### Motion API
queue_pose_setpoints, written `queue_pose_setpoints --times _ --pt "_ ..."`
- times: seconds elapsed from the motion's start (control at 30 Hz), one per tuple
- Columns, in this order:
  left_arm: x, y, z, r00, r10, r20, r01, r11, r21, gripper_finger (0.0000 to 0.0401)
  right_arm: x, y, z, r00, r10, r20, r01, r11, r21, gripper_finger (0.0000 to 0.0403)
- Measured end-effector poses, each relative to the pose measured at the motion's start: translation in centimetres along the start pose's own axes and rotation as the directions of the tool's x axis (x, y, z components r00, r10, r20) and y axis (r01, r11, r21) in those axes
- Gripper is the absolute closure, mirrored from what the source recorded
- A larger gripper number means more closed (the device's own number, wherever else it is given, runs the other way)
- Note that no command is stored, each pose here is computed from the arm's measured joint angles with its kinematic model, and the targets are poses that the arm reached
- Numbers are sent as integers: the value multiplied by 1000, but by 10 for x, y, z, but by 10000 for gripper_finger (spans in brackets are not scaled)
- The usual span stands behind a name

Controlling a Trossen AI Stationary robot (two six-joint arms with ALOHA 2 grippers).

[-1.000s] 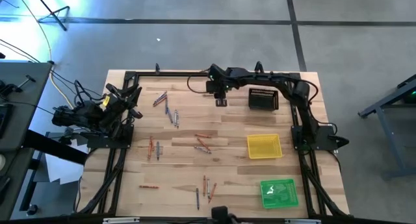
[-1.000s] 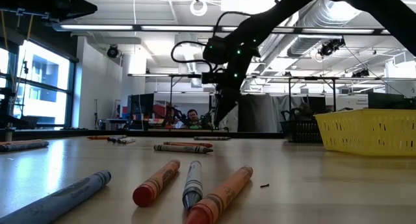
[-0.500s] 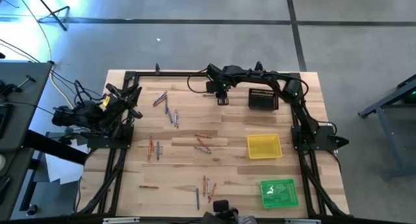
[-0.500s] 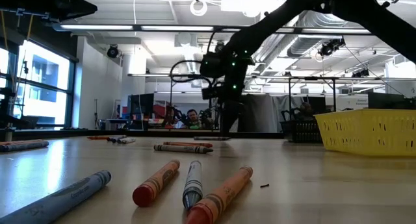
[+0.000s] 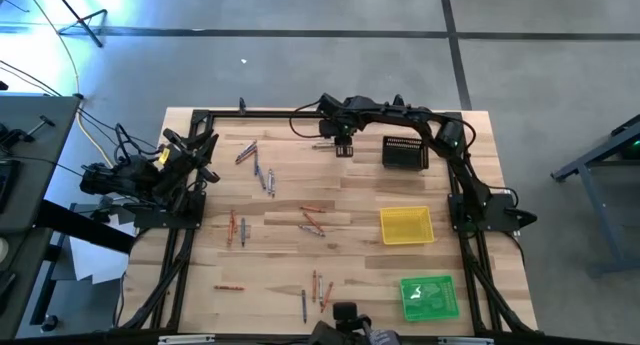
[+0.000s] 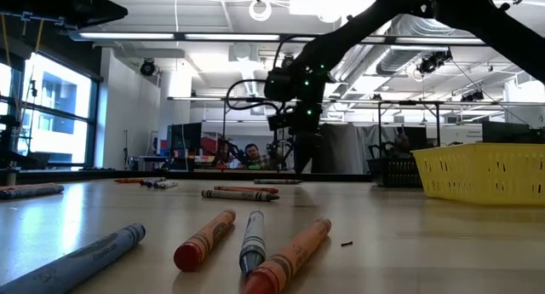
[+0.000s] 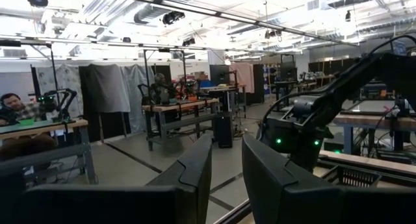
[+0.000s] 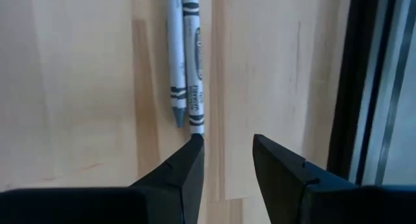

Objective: Sort crayons
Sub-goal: Put the gray crayon into the black basket

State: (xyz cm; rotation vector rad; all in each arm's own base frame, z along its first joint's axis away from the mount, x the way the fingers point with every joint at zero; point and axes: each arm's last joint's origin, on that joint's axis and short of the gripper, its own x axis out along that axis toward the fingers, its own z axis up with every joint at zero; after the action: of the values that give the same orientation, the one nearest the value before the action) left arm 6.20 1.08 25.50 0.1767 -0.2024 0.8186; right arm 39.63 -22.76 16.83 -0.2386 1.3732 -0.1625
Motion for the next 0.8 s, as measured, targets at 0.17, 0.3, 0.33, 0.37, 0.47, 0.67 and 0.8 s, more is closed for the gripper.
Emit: queue_pose_setpoints --times 0.17,0.3,0.33,0.37,0.47,0.67,0.8 --pt "0 0 0 1000 0 0 0 1000 0 327 0 2 -2 999 35 -10 -35 999 21 277" --pt "0 0 0 1000 0 0 0 1000 -1 327 0 4 -2 999 46 -17 -46 999 18 277" --pt "0 0 0 1000 0 0 0 1000 -1 327 0 4 -2 999 49 -20 -48 999 22 277" --pt "0 0 0 1000 0 0 0 1000 -1 327 1 4 -3 998 51 -23 -50 998 28 277" --pt "0 0 0 1000 0 0 0 1000 -2 327 4 6 -4 997 63 -41 -61 997 42 277" --pt "0 0 0 1000 0 0 0 1000 -2 327 8 5 -2 998 54 -27 -53 998 39 277" --pt "0 0 0 1000 0 0 0 1000 -2 327 13 6 -2 998 57 -32 -56 998 30 277"
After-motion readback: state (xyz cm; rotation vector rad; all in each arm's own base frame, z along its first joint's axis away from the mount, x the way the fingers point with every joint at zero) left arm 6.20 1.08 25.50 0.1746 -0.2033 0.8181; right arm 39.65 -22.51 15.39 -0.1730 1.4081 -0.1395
